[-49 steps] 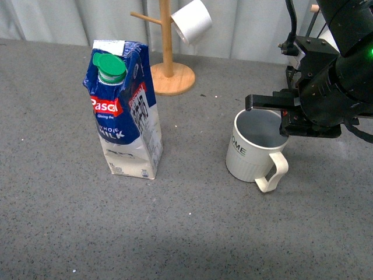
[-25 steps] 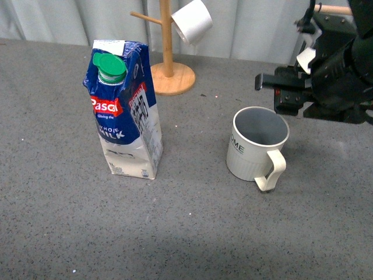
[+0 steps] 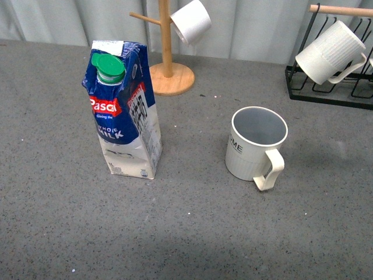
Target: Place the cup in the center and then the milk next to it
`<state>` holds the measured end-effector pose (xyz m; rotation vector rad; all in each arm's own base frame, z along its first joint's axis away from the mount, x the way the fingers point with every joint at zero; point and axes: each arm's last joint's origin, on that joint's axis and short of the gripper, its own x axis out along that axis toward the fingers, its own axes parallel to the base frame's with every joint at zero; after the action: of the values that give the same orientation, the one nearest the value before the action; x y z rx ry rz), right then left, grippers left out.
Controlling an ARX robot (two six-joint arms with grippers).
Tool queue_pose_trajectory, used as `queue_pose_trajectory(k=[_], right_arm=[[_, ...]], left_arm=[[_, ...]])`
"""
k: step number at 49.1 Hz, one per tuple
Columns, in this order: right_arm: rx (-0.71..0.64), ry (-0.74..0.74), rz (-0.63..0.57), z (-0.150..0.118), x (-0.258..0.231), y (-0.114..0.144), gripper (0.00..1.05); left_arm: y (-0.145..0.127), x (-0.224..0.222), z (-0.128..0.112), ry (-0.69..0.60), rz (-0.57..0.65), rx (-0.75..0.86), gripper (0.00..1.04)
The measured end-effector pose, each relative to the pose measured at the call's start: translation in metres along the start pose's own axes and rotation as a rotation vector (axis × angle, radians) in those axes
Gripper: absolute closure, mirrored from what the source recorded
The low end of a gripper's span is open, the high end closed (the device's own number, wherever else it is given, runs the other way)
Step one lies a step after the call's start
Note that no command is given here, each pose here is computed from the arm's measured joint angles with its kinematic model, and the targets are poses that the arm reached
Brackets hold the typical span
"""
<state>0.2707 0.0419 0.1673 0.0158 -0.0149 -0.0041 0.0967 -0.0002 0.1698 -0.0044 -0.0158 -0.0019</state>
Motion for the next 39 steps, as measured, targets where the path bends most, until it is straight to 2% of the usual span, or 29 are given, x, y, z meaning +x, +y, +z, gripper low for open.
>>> queue_pose_trajectory(k=[8,27,39], right_arm=[[-0.016,0.037,0.008,-0.007,-0.038,-0.016,1.04],[-0.016,0.034,0.004,-0.004,-0.098,-0.041,1.04],[-0.016,0.032,0.002,-0.003,-0.12,-0.042,1.04]], left_arm=[[0.0,0.0,0.0,0.0,0.0,0.0,0.07],[0.0,0.0,0.0,0.0,0.0,0.0,0.07],[0.0,0.0,0.0,0.0,0.0,0.0,0.07]])
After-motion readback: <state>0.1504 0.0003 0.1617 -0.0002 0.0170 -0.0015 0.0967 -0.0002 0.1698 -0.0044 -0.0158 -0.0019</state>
